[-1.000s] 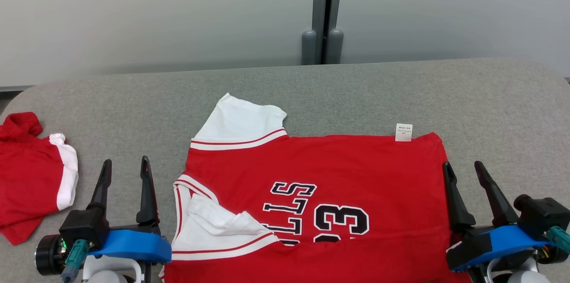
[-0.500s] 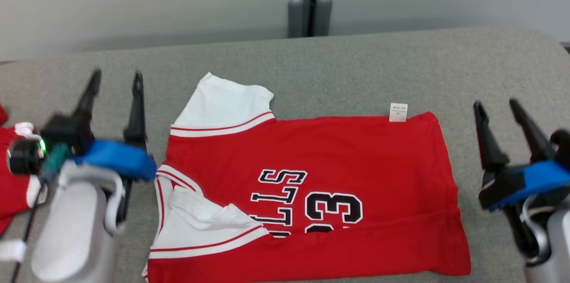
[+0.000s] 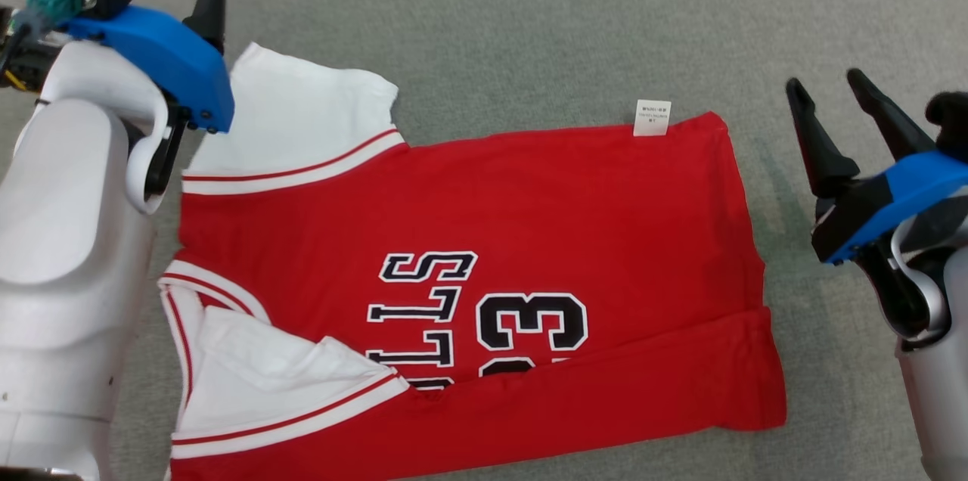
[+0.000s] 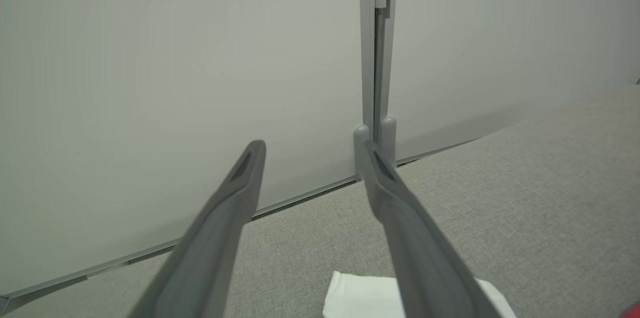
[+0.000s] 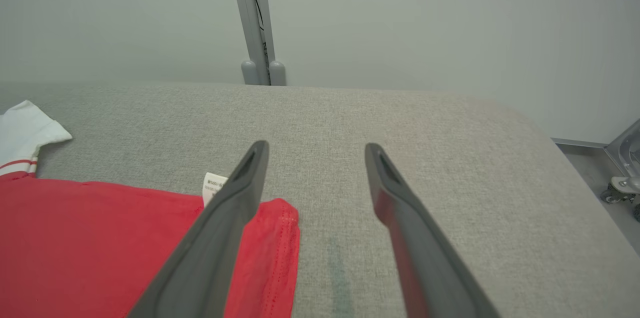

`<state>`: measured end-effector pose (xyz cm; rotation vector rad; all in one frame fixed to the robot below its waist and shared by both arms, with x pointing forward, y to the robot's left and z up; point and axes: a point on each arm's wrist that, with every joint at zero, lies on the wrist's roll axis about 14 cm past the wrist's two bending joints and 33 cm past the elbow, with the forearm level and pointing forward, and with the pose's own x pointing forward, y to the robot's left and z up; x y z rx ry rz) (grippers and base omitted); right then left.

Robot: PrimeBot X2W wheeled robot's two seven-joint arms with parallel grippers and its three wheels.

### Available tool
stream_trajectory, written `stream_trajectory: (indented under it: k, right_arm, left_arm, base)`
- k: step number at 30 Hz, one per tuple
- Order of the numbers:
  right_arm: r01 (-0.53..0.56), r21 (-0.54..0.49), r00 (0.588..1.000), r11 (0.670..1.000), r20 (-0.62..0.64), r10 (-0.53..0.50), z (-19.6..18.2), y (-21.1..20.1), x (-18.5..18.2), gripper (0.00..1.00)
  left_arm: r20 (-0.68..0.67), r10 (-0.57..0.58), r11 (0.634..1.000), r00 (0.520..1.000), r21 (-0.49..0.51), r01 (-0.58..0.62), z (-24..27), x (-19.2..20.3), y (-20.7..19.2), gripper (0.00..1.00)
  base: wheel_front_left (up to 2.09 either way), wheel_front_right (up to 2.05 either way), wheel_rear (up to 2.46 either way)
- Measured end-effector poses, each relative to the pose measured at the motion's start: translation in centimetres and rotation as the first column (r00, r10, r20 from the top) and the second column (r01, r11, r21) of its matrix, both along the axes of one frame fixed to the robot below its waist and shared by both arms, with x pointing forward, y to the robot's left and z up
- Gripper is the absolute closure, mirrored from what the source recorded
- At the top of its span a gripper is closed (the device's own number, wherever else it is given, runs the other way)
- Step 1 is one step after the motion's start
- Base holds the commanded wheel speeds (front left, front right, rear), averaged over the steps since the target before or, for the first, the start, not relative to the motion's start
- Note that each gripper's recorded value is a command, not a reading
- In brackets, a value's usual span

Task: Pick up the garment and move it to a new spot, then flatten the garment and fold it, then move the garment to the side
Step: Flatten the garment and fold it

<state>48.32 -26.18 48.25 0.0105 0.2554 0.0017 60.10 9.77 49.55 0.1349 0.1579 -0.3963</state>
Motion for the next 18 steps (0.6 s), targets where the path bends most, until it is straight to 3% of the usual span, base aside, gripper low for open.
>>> stream_trajectory:
  k: [6,18]
  right_arm:
    - [-0.011,0.0,0.999,1.0,-0.046,0.011,-2.5,0.0,1.2,0.0]
    - [-0.024,-0.002,0.995,1.0,-0.096,0.024,-5.4,0.0,2.1,0.0]
  left_arm:
    - [-0.19,-0.054,0.997,0.98,0.036,0.062,-6.1,1.2,-2.0,0.0]
    - [-0.442,-0.031,0.992,0.897,0.095,0.081,-15.2,-0.3,-1.0,0.0]
  base:
    - [0.0,0.0,0.0]
    - [0.0,0.0,0.0]
